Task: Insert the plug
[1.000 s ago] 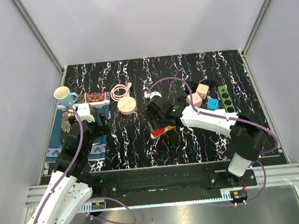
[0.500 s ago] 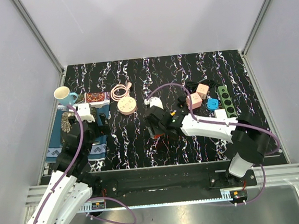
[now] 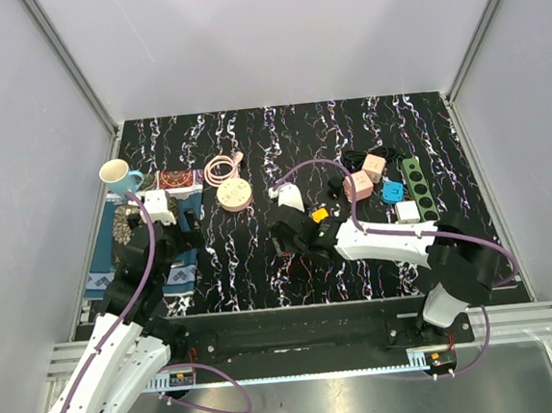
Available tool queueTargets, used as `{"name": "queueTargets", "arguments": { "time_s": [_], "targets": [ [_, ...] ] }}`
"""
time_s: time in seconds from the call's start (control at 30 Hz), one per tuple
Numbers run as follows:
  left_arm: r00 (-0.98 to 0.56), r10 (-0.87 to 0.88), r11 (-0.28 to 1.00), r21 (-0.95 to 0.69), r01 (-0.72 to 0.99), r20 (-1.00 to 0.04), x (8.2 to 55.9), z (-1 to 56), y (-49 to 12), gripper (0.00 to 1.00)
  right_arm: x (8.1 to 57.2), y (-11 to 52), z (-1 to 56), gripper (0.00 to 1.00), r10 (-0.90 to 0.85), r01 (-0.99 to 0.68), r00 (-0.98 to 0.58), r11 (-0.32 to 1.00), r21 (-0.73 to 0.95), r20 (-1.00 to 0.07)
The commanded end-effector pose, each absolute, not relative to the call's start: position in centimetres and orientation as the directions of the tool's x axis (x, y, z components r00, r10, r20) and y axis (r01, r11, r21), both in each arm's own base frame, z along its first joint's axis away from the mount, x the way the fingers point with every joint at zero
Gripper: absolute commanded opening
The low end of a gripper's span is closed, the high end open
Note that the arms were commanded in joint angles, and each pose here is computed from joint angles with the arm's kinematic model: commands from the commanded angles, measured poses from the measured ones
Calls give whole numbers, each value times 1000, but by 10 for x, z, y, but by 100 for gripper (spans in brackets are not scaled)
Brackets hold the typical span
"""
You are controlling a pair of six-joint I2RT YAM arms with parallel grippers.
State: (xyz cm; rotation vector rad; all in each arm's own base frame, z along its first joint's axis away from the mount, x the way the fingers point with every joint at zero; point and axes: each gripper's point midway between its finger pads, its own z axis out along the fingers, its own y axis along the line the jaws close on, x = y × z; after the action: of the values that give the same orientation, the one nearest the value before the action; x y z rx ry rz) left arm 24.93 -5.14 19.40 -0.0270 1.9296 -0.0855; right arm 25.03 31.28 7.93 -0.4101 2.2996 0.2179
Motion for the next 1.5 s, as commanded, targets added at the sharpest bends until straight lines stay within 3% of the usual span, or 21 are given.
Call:
{"name": "queueTargets", "arguments": {
  "time_s": [0.0, 0.27, 0.43, 0.47, 0.57, 0.6, 0.67, 0.7, 0.83, 1.47],
  "targets": [
    [-333, -68, 996, -81, 25, -940, 253, 199, -52, 99, 206, 259, 4, 0, -411, -379, -784, 911, -164, -465],
    [-331, -69, 996, -83, 29, -941, 253, 200, -53, 99, 194, 257, -12, 0, -404, -377, -823, 914, -150, -399],
    [-331, -71, 996, -87, 33, -941, 253, 200, -54, 99, 211, 286, 21, 1, -387, -395, -790, 914, -88, -476],
    [-330, -71, 996, -87, 33, -941, 253, 200, -54, 99, 215, 293, 30, 15, -382, -399, -780, 914, -77, -496],
    [-331, -71, 996, -87, 34, -941, 253, 200, -54, 99, 231, 316, 61, 41, -362, -409, -746, 911, -44, -559],
    [-332, -71, 996, -88, 36, -941, 253, 200, -55, 99, 234, 320, 69, 56, -360, -413, -737, 910, -40, -571],
    [-334, -68, 996, -85, 35, -940, 253, 199, -54, 99, 244, 331, 93, 67, -333, -408, -712, 913, -22, -618],
    [-330, -70, 996, -86, 35, -941, 253, 200, -54, 99, 247, 333, 99, 78, -328, -407, -705, 913, -21, -628],
    [-332, -69, 996, -84, 30, -941, 253, 199, -53, 99, 253, 334, 124, 91, -286, -386, -683, 922, 0, -672],
    [-340, -63, 990, -101, 97, -938, 253, 200, -66, 99, 208, 304, 93, 94, -233, -382, -757, 916, 124, -611]
  ]
}}
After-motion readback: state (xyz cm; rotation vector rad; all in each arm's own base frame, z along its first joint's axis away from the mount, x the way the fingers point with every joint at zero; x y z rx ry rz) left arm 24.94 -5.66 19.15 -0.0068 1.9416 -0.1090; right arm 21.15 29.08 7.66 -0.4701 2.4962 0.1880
